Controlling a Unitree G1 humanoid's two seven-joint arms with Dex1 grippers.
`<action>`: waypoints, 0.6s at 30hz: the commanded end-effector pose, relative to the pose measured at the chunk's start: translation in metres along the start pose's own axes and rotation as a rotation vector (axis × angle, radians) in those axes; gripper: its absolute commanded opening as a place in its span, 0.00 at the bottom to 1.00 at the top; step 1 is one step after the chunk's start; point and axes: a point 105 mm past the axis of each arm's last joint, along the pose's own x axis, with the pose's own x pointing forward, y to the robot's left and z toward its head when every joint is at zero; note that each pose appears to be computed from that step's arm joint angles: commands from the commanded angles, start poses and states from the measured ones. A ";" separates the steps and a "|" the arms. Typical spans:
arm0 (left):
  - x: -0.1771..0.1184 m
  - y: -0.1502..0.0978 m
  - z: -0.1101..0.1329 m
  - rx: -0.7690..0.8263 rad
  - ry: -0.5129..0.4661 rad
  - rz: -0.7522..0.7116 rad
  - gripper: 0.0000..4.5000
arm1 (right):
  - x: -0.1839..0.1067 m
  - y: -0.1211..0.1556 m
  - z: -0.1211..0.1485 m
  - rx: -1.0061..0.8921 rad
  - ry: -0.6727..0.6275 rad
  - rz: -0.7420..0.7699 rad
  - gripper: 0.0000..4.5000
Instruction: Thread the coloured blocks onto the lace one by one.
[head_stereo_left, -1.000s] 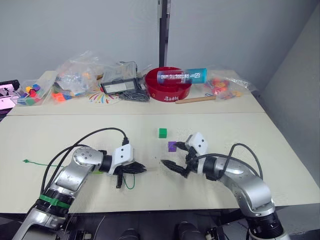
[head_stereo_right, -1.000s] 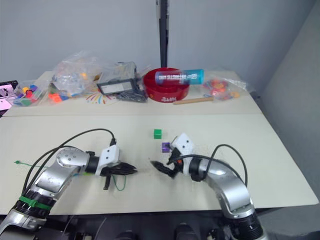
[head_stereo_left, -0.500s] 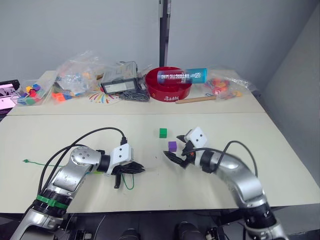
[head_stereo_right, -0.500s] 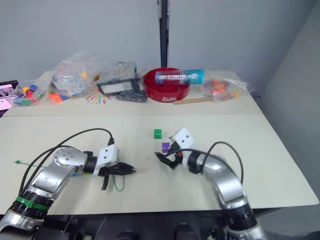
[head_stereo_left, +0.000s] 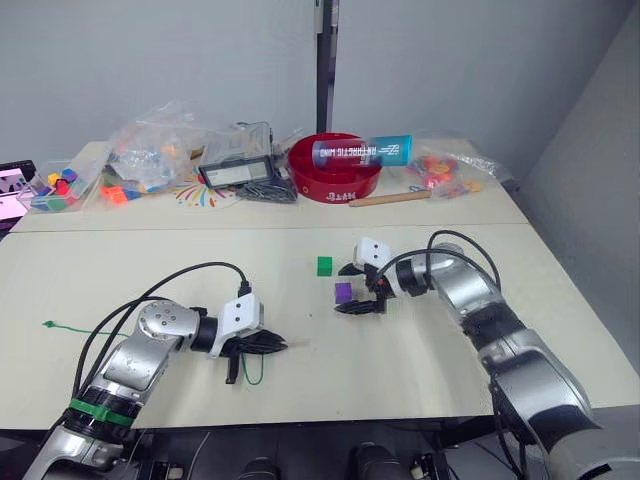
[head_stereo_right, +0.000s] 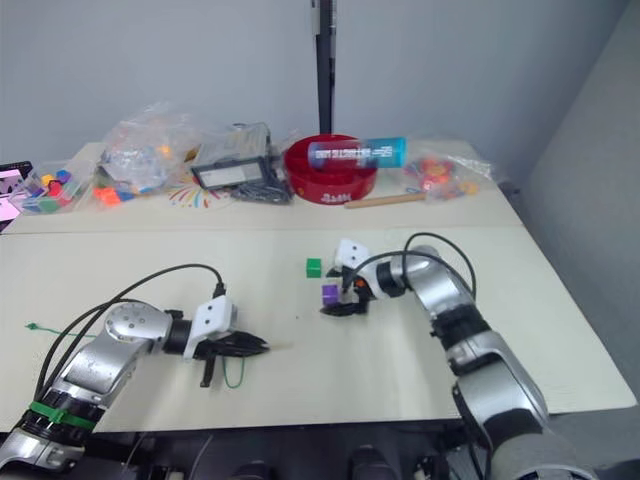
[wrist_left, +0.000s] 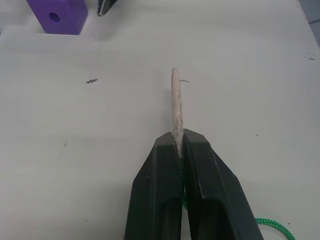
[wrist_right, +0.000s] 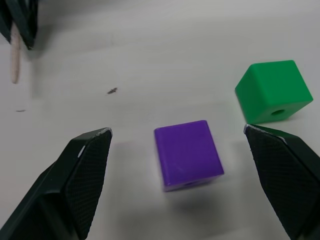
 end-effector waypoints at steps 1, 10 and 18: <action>-0.006 0.000 0.010 0.040 -0.021 0.024 0.00 | -0.002 -0.004 0.000 -0.039 0.012 0.029 0.99; -0.009 -0.002 0.011 0.037 -0.017 0.037 0.00 | 0.000 -0.006 0.004 -0.040 -0.034 0.044 0.43; -0.011 -0.002 0.013 0.045 -0.019 0.038 0.00 | -0.004 0.024 0.010 -0.056 -0.088 0.078 0.27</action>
